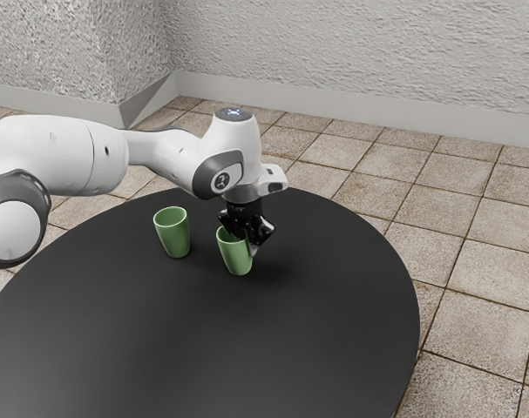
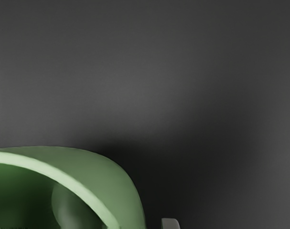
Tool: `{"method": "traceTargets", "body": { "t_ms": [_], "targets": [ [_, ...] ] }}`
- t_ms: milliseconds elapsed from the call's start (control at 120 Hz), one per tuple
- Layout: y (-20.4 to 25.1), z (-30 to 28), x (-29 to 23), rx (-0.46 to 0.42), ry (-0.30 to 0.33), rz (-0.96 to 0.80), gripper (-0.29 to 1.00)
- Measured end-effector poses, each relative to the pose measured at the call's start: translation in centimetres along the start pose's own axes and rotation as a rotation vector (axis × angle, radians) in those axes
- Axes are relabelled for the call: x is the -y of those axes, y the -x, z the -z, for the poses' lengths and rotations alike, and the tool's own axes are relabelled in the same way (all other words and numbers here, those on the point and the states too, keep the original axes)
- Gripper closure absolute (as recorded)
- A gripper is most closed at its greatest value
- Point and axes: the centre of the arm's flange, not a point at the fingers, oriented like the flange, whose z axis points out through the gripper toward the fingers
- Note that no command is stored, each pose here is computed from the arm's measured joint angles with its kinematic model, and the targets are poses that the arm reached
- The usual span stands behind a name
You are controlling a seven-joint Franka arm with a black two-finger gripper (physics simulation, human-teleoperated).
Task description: Place the right cup onto the left cup
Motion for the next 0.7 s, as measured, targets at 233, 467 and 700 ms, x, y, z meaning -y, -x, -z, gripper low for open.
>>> {"method": "traceTargets", "body": {
  "t_ms": [233, 467, 700],
  "targets": [
    [0.0, 0.1, 0.0, 0.002, -0.004, 0.002, 0.76],
    [0.1, 3.6, 0.5, -0.033, -0.022, 0.010, 0.77],
    [1.2, 11.5, 2.6, -0.084, -0.076, 0.040, 0.78]
  ]
}}
